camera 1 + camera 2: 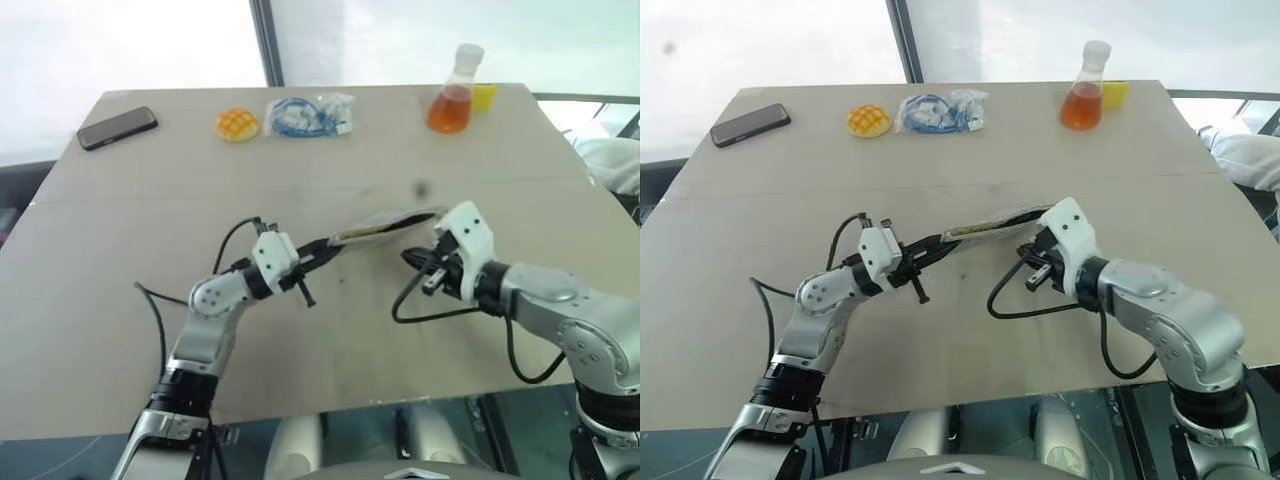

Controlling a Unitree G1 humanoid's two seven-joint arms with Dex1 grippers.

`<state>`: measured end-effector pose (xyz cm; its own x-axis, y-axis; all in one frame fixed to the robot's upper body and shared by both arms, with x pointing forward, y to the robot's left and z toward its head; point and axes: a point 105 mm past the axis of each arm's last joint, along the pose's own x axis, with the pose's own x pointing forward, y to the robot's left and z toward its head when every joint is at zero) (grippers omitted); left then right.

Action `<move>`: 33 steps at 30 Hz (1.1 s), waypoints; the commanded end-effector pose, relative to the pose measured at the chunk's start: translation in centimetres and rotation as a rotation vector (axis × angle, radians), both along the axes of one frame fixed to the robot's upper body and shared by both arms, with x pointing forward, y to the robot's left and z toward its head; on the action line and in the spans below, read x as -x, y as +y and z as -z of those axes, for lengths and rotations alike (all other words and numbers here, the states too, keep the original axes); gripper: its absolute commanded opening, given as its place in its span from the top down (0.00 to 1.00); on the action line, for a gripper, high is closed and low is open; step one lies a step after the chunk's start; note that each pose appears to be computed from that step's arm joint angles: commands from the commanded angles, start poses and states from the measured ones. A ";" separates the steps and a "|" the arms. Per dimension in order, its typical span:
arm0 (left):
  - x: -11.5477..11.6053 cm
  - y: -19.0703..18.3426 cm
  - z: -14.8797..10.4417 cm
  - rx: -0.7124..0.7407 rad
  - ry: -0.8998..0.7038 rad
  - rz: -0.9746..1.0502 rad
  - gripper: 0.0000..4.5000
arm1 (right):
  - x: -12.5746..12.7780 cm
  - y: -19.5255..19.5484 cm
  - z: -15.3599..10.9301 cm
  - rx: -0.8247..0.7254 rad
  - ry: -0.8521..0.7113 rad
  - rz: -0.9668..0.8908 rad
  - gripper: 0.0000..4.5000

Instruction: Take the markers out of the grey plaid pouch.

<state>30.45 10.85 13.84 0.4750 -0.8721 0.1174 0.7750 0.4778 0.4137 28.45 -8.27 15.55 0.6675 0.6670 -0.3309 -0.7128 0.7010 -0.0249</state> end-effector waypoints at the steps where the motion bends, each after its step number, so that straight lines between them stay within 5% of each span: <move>1: 0.4 -0.6 -1.5 0.011 -0.051 0.023 1.00 | -1.2 1.1 -1.1 -0.013 -0.071 -0.014 0.99; 16: 0.8 0.1 -0.6 -0.006 -0.040 0.009 1.00 | -1.0 0.9 -3.7 -0.054 -0.139 -0.069 0.99; 28: 0.7 0.2 -0.8 0.009 -0.034 0.010 1.00 | -2.4 0.9 -0.9 0.030 -0.081 -0.034 0.99; 33: 0.4 0.5 -0.8 0.018 -0.027 -0.008 1.00 | -2.0 -0.1 -2.5 -0.005 -0.104 -0.036 0.99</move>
